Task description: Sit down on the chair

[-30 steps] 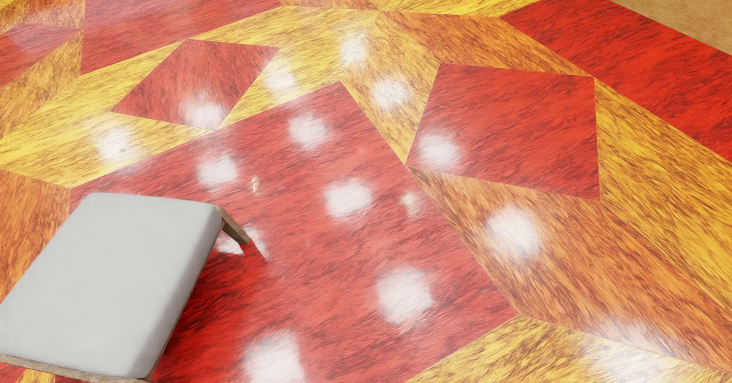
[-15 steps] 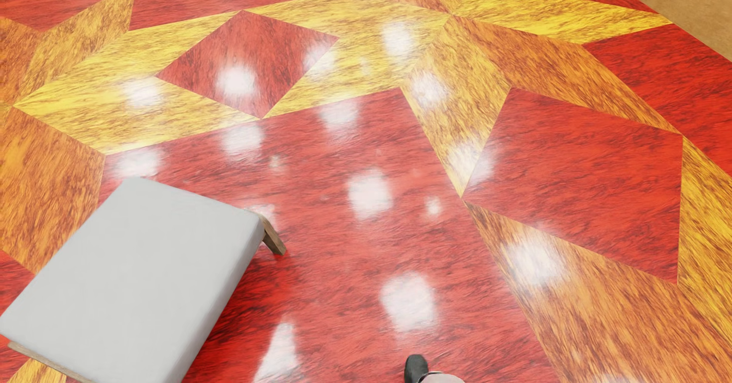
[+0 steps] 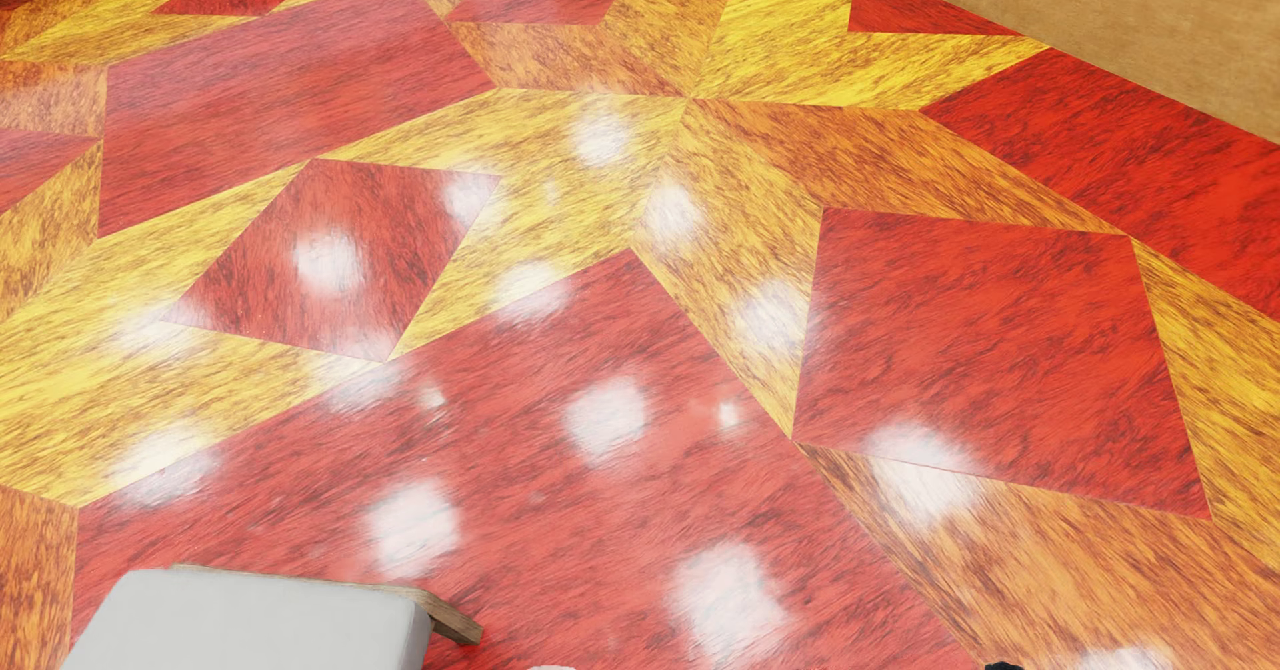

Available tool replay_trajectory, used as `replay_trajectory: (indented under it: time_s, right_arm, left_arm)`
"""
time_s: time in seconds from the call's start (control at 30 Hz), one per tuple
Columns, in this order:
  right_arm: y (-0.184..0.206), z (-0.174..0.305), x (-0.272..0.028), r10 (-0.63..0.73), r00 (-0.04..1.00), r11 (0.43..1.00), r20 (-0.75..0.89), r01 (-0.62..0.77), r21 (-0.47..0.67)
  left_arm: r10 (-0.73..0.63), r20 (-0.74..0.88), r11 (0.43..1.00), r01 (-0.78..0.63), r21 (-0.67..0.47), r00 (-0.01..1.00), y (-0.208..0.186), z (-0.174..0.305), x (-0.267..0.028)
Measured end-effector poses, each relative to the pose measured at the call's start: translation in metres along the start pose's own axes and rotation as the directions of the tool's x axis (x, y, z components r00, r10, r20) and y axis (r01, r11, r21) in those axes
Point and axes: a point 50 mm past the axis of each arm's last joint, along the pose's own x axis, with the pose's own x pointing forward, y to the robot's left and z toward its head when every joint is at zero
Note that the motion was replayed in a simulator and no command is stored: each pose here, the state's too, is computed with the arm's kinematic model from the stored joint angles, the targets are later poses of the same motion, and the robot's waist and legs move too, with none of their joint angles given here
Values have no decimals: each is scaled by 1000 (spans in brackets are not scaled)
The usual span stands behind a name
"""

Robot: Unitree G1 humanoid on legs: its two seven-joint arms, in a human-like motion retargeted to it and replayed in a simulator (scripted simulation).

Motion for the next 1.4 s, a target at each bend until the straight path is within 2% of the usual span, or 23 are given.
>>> replay_trajectory:
  time_s: [0.17,0.33,0.47,0.5,0.63,0.97,1.2,1.4]
  right_arm:
    - [16,12,-2,5,999,999,40,-4,-40]
    - [2,31,2,-63,994,998,86,62,10]
    - [0,48,5,-51,989,995,136,63,-82]
    - [0,56,5,-52,982,991,180,73,-112]
    - [-12,66,7,-44,976,985,214,78,-154]
    - [-22,88,8,-62,966,981,252,106,-165]
    - [-48,117,6,-122,934,966,335,190,-176]
    - [-80,176,-6,-200,842,940,501,310,-146]
  left_arm:
    - [46,-82,997,-51,-66,996,-2,-22,-4]
    - [135,-58,982,-142,-126,989,10,-14,-2]
    - [214,-53,961,-220,-166,975,25,-6,-1]
    - [262,19,954,-256,-153,965,26,5,-1]
    - [185,39,976,-178,-127,982,21,15,2]
    - [237,114,966,-221,-136,965,36,39,2]
    - [271,219,962,-261,-76,937,66,74,1]
    - [361,362,930,-361,-72,859,109,126,-11]
